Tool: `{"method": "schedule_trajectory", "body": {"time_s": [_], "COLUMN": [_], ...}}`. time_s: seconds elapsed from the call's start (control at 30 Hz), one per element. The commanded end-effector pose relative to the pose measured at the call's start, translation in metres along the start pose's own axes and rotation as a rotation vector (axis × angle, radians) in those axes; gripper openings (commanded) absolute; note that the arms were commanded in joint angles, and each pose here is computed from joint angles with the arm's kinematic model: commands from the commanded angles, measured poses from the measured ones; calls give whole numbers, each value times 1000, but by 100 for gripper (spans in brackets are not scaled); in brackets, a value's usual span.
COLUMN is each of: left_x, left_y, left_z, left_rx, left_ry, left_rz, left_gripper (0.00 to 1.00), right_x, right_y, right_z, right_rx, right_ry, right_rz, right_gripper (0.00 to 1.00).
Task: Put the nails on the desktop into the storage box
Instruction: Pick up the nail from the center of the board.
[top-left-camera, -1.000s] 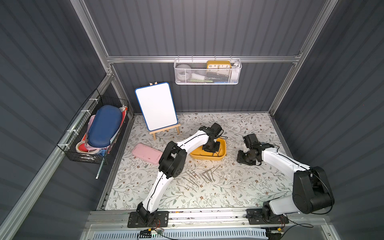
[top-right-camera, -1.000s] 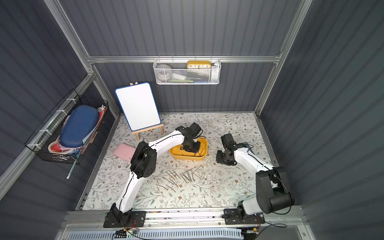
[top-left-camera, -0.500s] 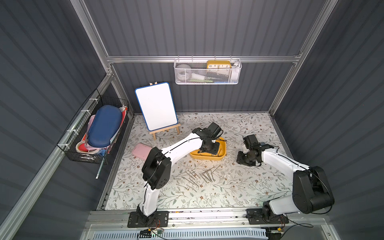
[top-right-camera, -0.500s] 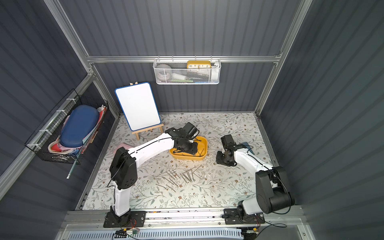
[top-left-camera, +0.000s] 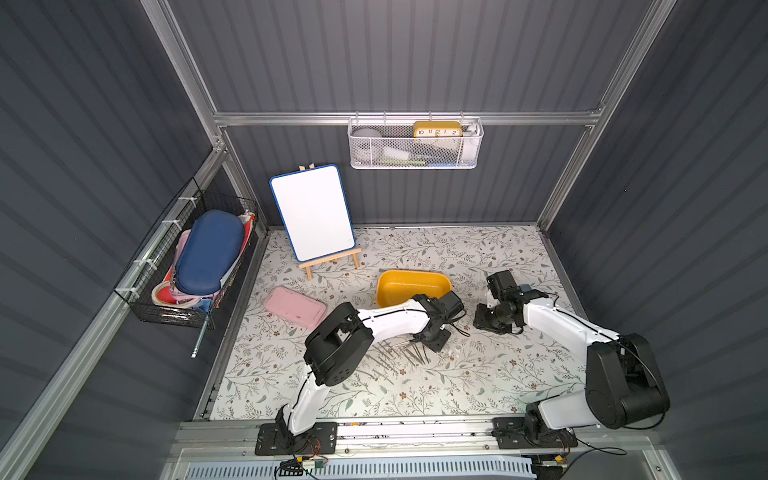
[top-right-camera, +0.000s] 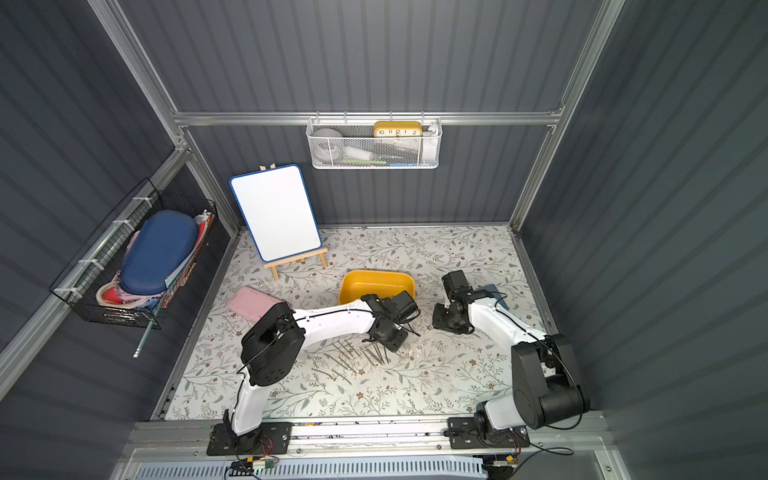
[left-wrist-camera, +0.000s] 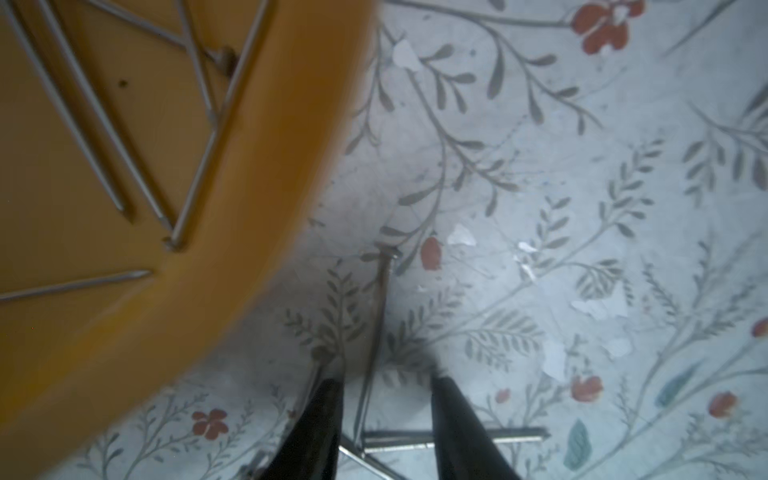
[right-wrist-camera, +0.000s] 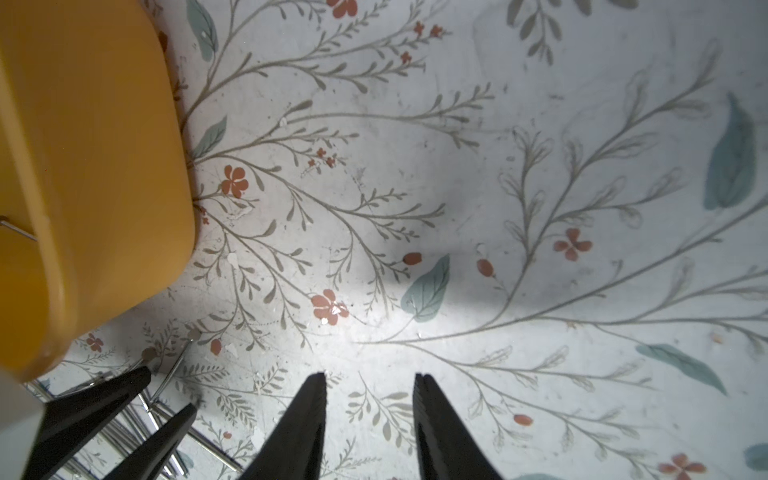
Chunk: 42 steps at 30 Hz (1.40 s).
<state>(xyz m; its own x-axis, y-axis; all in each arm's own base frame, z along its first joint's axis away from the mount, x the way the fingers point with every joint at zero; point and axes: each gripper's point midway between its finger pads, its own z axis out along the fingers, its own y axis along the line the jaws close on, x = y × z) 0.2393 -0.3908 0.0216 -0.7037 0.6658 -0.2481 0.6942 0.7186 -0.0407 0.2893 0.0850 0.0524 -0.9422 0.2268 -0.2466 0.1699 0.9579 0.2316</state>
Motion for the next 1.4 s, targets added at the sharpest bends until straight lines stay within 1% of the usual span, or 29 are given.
{"method": "schedule_trajectory", "body": {"time_s": [0.0,0.2,0.57,0.77,0.83,0.9,0.97,1.03,1.17,1.37], "left_x": [-23,-30,-8,-1,0,1,1,-2,-8,-27], "left_y": [-1,-3,0,0,-1,-2,-5,-7,-10,-12], "left_z": [-8,-3,21,32,33,34,34,32,26,2], "left_rx": [-20,-16,-22,-19,-18,-10,4,17,26,26], "left_ry": [-54,-63,20,52,63,66,66,59,49,-2], "left_rz": [13,23,25,19,19,24,25,29,21,4], "left_gripper": [40,40,34,15,8,5,3,0,0,0], "right_x": [2,2,2,1,-2,-7,-9,-8,-3,-3], "right_y": [-3,-4,-5,-5,-3,0,1,0,-2,-2], "right_z": [-1,0,2,1,-4,-10,-13,-13,-8,-7], "right_rx": [8,10,10,9,1,-19,-31,-18,-6,-10], "right_ry": [-5,-3,1,1,-23,-68,-94,-78,-42,-53], "right_rz": [-4,-8,-8,-5,-3,-2,-11,-12,-6,3], "right_gripper": [39,39,39,39,39,39,39,39,39,39]}}
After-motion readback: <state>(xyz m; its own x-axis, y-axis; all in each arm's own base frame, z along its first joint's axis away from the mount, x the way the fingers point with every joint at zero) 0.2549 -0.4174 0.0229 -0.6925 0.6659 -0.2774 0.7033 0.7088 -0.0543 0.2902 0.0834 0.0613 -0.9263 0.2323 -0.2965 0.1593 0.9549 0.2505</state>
